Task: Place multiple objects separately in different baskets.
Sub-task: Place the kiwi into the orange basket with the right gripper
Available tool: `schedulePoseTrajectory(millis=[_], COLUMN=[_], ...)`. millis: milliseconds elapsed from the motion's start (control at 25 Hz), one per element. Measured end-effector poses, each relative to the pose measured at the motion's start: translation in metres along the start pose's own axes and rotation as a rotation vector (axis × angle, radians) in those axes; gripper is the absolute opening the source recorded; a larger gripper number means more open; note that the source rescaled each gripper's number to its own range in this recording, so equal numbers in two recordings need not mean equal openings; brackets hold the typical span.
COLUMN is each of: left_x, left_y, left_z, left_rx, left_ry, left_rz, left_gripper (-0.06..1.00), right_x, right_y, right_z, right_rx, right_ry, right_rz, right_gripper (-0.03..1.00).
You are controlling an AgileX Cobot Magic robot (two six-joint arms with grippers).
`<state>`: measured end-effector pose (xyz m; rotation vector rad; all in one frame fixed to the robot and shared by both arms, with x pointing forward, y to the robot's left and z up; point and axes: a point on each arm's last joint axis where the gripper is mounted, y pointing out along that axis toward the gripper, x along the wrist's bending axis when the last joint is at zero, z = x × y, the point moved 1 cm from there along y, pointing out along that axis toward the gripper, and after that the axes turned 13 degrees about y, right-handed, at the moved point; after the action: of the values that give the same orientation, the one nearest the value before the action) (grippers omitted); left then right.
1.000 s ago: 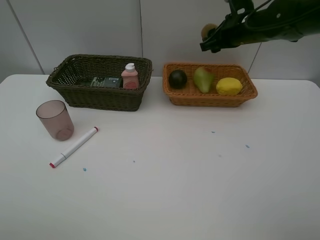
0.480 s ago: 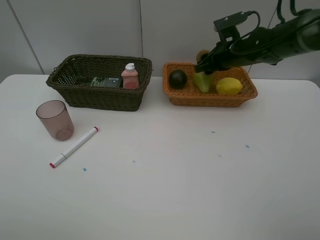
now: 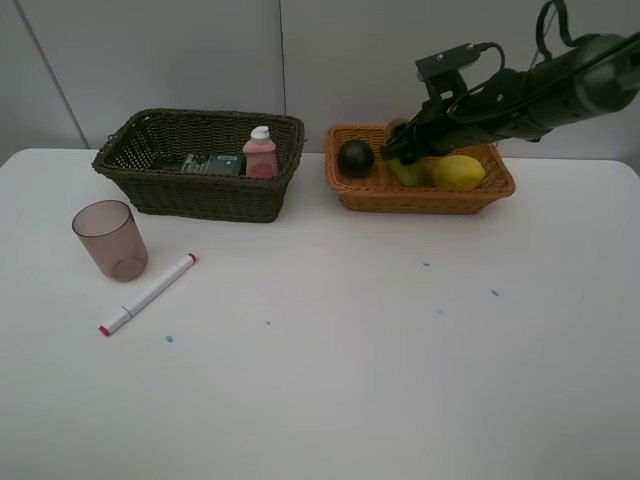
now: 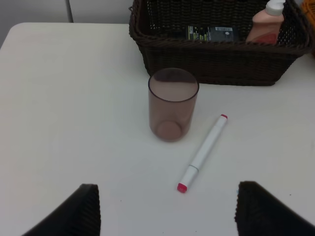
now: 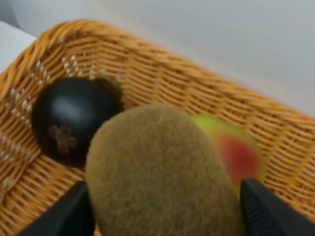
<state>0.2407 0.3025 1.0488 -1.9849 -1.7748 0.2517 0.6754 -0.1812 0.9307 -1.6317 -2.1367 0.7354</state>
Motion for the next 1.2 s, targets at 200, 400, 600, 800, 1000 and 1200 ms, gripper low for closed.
schedulePoseTrajectory(millis=[200, 400, 600, 800, 1000, 1200], left_x=[0.0, 0.0, 0.0, 0.0, 0.0, 0.0], left_y=[0.0, 0.0, 0.0, 0.0, 0.0, 0.0], left_z=[0.0, 0.0, 0.0, 0.0, 0.0, 0.0], left_rx=[0.0, 0.0, 0.0, 0.0, 0.0, 0.0], left_ry=[0.0, 0.0, 0.0, 0.0, 0.0, 0.0], left_rz=[0.0, 0.0, 0.0, 0.0, 0.0, 0.0], left_gripper=[0.74, 0.74, 0.74, 0.74, 0.74, 0.74], right_x=[0.0001, 0.0, 0.0001, -0.0003, 0.0002, 0.0004], right_y=[0.0009, 0.0009, 0.0009, 0.0009, 0.0009, 0.0009], right_z=[0.0011, 0.0012, 0.0015, 0.0002, 0.002, 0.0029], right_rx=[0.004, 0.005, 0.008, -0.005, 0.013, 0.022], right_ry=[0.002, 0.011, 0.021, 0.022, 0.022, 0.023], right_rz=[0.0, 0.0, 0.0, 0.003, -0.002, -0.004], right_gripper=[0.46, 0.46, 0.46, 0.92, 0.99, 0.99])
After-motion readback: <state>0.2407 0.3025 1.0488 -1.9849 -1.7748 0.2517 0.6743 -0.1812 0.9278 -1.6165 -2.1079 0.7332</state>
